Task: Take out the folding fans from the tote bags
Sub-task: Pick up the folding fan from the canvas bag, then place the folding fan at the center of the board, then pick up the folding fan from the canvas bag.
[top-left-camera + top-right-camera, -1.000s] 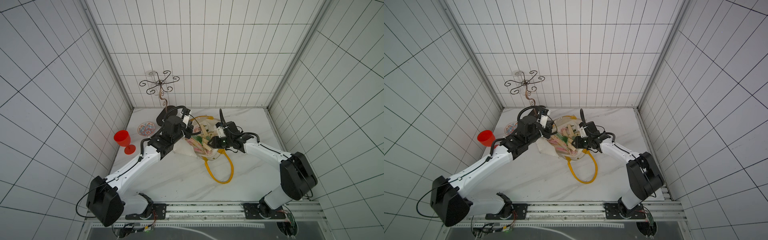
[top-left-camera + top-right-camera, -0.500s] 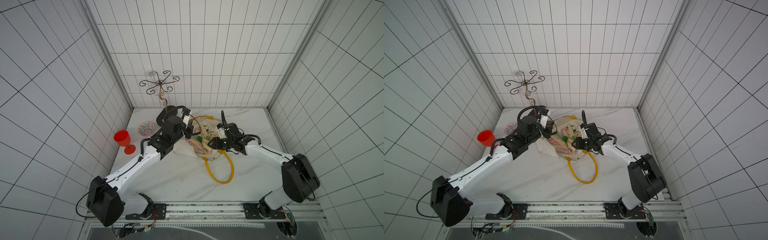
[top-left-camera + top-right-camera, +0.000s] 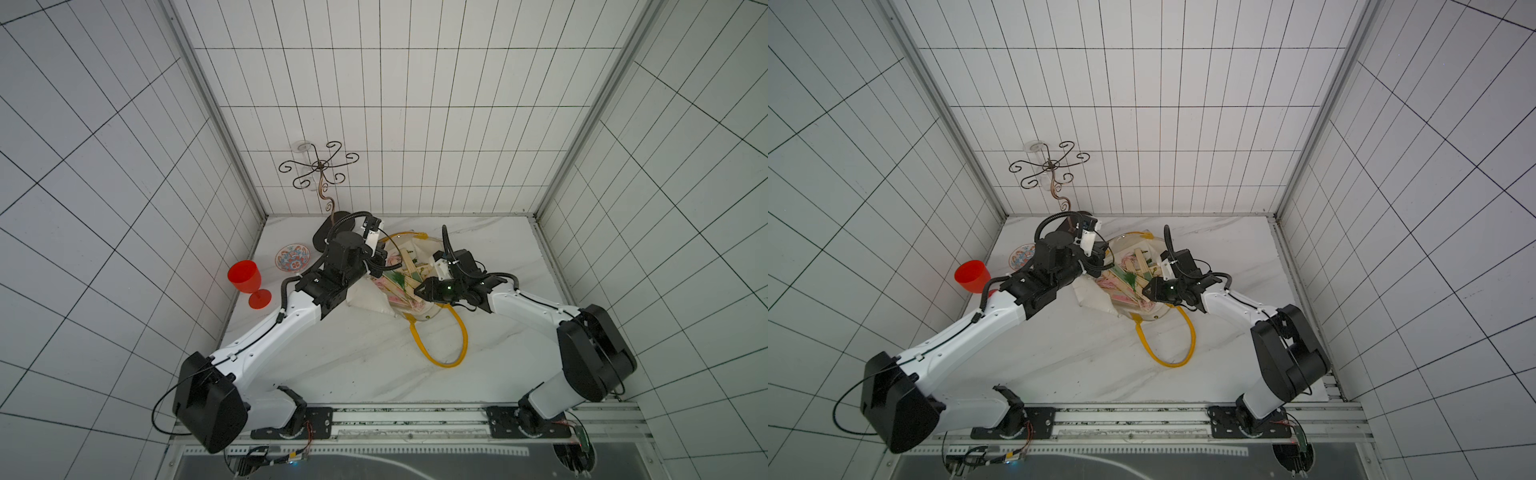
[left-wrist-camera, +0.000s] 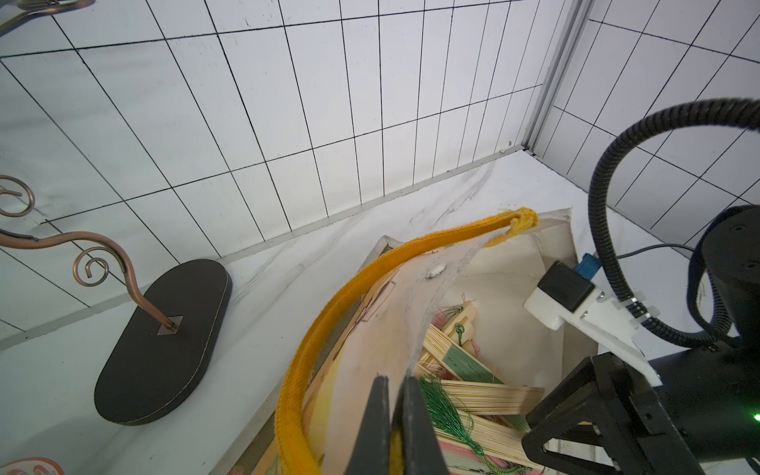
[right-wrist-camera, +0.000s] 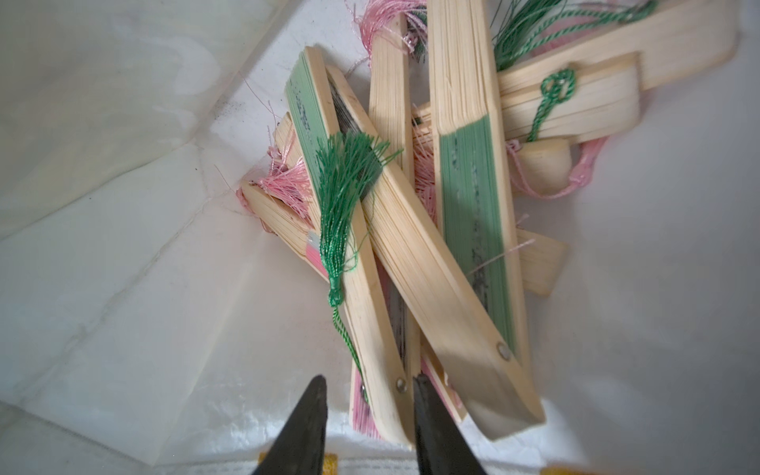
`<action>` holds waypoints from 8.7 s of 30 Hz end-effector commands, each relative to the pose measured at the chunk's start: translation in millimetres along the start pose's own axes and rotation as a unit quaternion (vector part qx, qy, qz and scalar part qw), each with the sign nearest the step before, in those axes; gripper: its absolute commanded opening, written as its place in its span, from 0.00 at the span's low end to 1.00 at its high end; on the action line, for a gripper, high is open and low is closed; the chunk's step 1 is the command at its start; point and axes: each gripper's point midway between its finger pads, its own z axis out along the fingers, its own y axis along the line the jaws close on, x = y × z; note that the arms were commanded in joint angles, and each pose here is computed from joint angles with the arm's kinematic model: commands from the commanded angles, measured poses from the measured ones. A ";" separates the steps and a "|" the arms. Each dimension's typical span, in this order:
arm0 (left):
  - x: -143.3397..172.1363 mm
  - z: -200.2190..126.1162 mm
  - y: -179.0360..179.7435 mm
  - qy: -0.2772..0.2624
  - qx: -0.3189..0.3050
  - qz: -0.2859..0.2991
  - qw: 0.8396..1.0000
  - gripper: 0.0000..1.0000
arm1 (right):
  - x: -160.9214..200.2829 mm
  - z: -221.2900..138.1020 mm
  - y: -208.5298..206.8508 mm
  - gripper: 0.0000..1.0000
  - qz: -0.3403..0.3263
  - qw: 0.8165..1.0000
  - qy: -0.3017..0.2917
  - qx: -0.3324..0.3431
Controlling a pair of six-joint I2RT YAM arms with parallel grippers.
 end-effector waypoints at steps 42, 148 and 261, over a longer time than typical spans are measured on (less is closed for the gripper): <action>-26.0 -3.3 5.6 -0.036 -0.013 -0.024 0.999 0.00 | 7.9 -19.5 20.6 0.00 0.000 0.999 -0.002 -0.053; 8.7 -21.7 32.8 -0.047 0.073 -0.009 0.996 0.00 | -59.4 -98.3 -239.0 0.37 0.198 0.960 -0.112 0.163; 17.4 -13.8 5.3 -0.027 0.162 0.002 0.986 0.00 | -38.2 106.3 0.6 0.56 -0.331 0.941 0.004 0.074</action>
